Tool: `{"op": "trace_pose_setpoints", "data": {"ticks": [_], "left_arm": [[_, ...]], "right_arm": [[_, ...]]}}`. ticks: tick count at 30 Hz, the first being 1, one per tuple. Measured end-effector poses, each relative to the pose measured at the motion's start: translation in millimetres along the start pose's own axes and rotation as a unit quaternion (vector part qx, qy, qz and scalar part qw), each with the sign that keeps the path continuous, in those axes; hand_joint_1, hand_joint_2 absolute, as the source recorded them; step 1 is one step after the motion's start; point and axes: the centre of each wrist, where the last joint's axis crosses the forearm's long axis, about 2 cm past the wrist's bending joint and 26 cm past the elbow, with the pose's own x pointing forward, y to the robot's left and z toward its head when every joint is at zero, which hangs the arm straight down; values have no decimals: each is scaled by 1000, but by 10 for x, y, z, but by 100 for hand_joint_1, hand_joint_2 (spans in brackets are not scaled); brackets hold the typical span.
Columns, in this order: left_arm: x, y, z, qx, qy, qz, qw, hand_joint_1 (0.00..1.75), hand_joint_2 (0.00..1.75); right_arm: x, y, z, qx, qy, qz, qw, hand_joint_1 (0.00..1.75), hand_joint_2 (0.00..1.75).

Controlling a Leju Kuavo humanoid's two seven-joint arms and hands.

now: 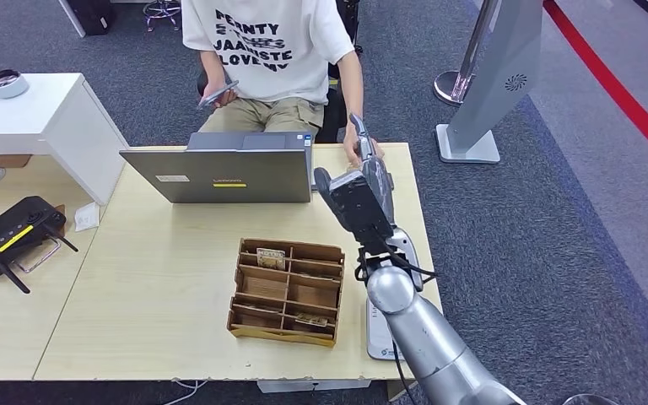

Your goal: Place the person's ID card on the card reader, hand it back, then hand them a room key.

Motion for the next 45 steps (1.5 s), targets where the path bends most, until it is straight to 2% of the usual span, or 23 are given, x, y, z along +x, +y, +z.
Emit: {"op": "trace_pose_setpoints", "data": {"ticks": [16,20,30,39,40,43,44,45], "left_arm": [[-74,25,-15,12,-29,98,995,0,0],[-133,-7,-16,13,-27,100,994,0,0],[-294,-88,-17,8,-12,93,996,0,0],[-330,-86,-21,4,-4,92,996,0,0],[-332,-85,-22,3,-3,91,996,0,0],[-345,-80,-25,2,-2,91,996,0,0],[-352,-79,-26,1,-2,91,996,0,0],[-359,-80,-26,1,-1,91,996,0,0]], "right_arm": [[-248,-80,553,8,46,-72,996,0,0],[-248,-99,682,13,50,-77,996,0,175],[-97,-36,938,60,31,-74,995,0,175],[28,130,1089,97,-14,8,995,1,175],[42,150,1110,99,-22,24,995,10,175],[77,205,1182,107,-45,64,991,140,175],[83,220,1206,110,-50,73,990,174,175],[87,232,1229,112,-55,84,989,175,175]]}}
